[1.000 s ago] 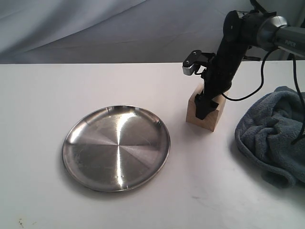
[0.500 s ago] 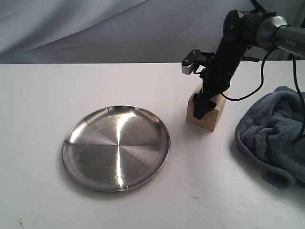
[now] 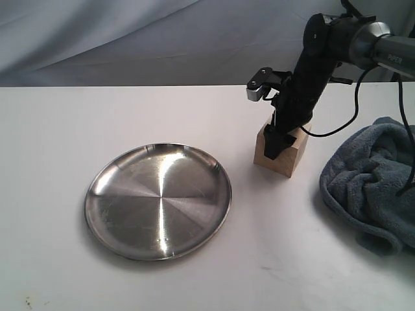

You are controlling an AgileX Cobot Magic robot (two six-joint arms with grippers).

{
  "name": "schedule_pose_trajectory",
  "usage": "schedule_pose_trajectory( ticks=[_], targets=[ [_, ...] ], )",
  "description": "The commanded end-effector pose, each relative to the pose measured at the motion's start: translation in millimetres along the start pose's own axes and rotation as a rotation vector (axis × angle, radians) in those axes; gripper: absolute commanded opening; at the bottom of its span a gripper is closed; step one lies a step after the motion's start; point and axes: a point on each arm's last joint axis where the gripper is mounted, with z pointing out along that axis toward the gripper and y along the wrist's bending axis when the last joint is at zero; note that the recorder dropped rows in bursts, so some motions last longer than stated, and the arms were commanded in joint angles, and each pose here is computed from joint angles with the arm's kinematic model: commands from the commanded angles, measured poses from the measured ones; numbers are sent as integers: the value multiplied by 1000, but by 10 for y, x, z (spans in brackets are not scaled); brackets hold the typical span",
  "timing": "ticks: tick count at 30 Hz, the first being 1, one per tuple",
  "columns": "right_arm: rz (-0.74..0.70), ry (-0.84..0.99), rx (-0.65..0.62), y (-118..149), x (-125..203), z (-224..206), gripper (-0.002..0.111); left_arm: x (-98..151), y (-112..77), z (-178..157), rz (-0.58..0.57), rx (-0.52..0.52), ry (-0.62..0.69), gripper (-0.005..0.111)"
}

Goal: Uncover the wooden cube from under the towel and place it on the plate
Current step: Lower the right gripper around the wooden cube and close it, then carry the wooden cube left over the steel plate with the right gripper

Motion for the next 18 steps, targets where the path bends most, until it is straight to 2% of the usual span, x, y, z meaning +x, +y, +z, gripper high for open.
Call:
schedule_pose_trajectory(
  ticks=[1,9,12,18],
  targets=[
    [-8,19,38,-35,18,-16,53,4,-1,2,-3,3,-10,0],
    [41,4,45,-33,6,-58,30,4,-1,2,-3,3,-10,0],
    [73,-10,58,-24,-6,-150,24,4,-1,2,-3,3,-10,0],
    [82,-41,93,-8,-31,-362,24,4,-1,2,-3,3,-10,0]
  ],
)
